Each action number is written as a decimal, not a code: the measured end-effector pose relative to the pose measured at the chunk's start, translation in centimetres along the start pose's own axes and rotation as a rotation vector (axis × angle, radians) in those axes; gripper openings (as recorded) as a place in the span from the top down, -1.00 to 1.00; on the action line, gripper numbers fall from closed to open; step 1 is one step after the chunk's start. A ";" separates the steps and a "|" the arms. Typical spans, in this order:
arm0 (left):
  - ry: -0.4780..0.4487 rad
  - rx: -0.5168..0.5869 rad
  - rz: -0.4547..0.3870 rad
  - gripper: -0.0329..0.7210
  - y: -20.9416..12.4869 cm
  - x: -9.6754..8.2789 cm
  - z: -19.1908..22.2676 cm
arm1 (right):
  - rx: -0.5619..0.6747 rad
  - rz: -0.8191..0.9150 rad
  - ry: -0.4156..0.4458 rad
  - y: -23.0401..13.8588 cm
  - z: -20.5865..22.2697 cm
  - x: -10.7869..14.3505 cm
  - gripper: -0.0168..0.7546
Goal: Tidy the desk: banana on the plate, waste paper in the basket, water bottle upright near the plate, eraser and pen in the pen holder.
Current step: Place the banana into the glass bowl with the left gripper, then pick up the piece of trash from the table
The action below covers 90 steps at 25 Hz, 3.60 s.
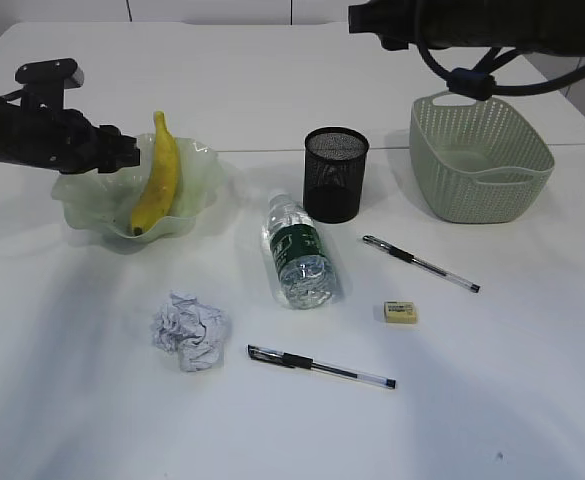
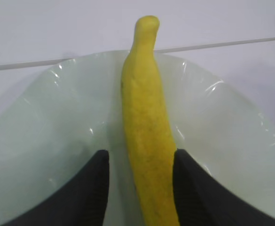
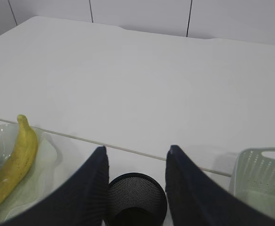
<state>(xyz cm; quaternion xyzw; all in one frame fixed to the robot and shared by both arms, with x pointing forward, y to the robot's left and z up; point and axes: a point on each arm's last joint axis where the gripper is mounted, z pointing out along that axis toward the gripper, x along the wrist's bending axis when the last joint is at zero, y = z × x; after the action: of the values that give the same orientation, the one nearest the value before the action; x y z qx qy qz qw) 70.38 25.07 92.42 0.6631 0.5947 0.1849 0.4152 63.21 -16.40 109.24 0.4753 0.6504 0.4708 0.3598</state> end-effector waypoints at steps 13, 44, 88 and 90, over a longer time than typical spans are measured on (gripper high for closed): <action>-0.004 -0.072 0.078 0.07 2.9 -1.1 -2.8 | -0.008 0.025 0.163 -0.1 -0.1 1.5 0.17; -0.060 -0.244 0.226 0.07 8.8 -4.7 -11.2 | 0.345 -0.174 0.680 -5.6 -2.4 5.4 0.17; -0.135 -0.195 0.417 0.07 10.2 -7.9 -18.6 | 0.758 -0.454 0.671 -10.0 2.3 14.7 0.17; -0.137 -0.194 0.417 0.07 10.1 -7.9 -18.6 | 0.782 -0.447 0.648 -10.3 2.7 14.9 0.17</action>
<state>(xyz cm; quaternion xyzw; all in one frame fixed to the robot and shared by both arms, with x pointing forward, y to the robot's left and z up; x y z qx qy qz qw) 61.31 24.29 113.11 0.7396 0.3949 0.2774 0.4692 58.50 -2.54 98.29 0.2545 0.9392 0.2286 0.0290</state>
